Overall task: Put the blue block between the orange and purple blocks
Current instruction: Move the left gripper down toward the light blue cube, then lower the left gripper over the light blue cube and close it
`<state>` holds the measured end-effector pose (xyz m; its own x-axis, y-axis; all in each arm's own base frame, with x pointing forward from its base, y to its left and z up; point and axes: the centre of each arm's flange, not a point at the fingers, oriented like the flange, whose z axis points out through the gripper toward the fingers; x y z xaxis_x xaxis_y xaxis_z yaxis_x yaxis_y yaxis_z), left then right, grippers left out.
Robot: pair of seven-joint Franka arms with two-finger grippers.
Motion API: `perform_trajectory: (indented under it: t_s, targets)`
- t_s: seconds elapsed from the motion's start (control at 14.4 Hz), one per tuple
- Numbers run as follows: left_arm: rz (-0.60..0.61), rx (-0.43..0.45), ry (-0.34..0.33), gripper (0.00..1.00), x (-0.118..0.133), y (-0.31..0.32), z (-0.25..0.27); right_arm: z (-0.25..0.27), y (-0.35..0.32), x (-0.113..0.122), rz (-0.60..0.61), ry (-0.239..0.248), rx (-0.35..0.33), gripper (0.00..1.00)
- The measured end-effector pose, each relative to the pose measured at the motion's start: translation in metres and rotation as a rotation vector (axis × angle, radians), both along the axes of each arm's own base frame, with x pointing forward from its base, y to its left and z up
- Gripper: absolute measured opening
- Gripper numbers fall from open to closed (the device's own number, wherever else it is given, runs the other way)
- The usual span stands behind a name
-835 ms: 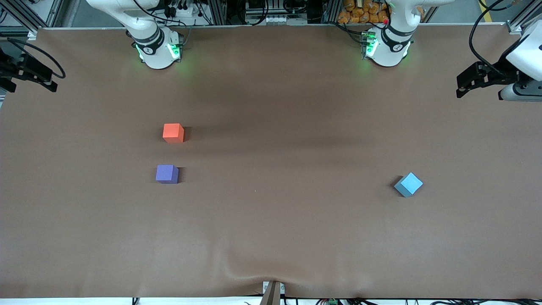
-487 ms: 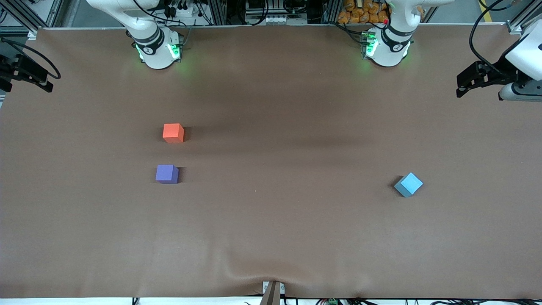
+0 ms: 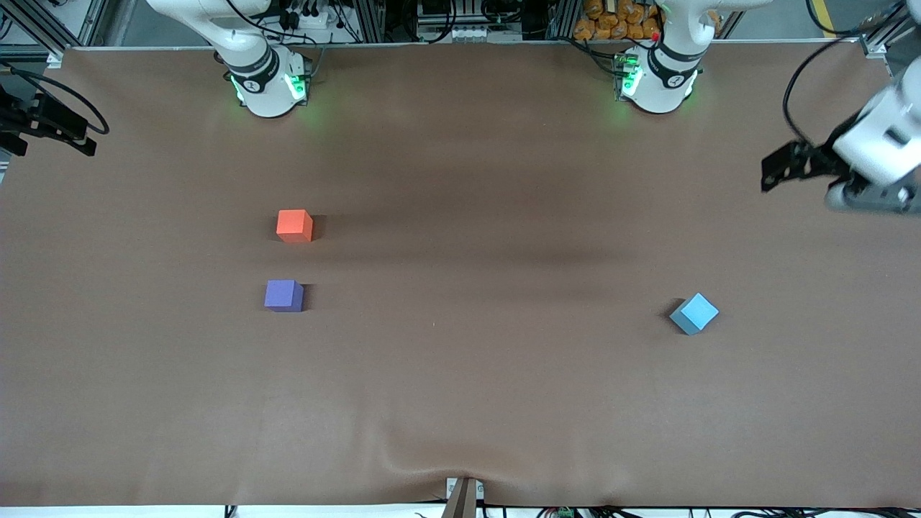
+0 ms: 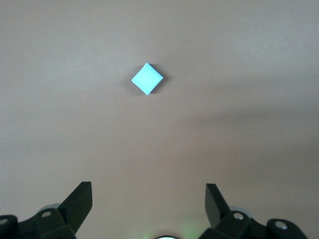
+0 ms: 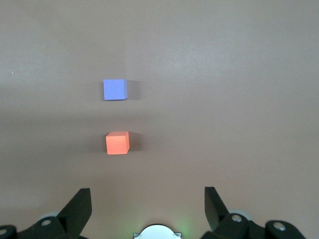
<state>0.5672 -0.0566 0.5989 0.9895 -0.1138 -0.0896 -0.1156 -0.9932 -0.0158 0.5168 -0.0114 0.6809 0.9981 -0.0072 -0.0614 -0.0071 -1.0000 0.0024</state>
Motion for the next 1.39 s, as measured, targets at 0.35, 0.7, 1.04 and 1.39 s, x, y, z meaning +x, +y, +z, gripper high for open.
perform_trajectory:
  t_s: [0.35, 0.7, 1.04, 1.39]
  targets:
    - [-0.124, -0.026, 0.079, 1.00, 0.052, 0.027, -0.101, -0.001, 0.001, -0.001, 0.001, 0.009, 0.000, 1.00]
    - [-0.299, -0.064, 0.069, 1.00, 0.085, 0.066, -0.177, -0.002, 0.000, -0.002, 0.000, 0.016, 0.000, 1.00]
    - [-0.388, -0.078, 0.068, 1.00, 0.093, 0.059, -0.201, -0.002, 0.001, -0.002, 0.001, 0.016, 0.000, 1.00]
    - [-0.442, -0.090, 0.086, 1.00, 0.086, 0.060, -0.244, -0.002, 0.001, -0.002, 0.001, 0.017, 0.000, 1.00]
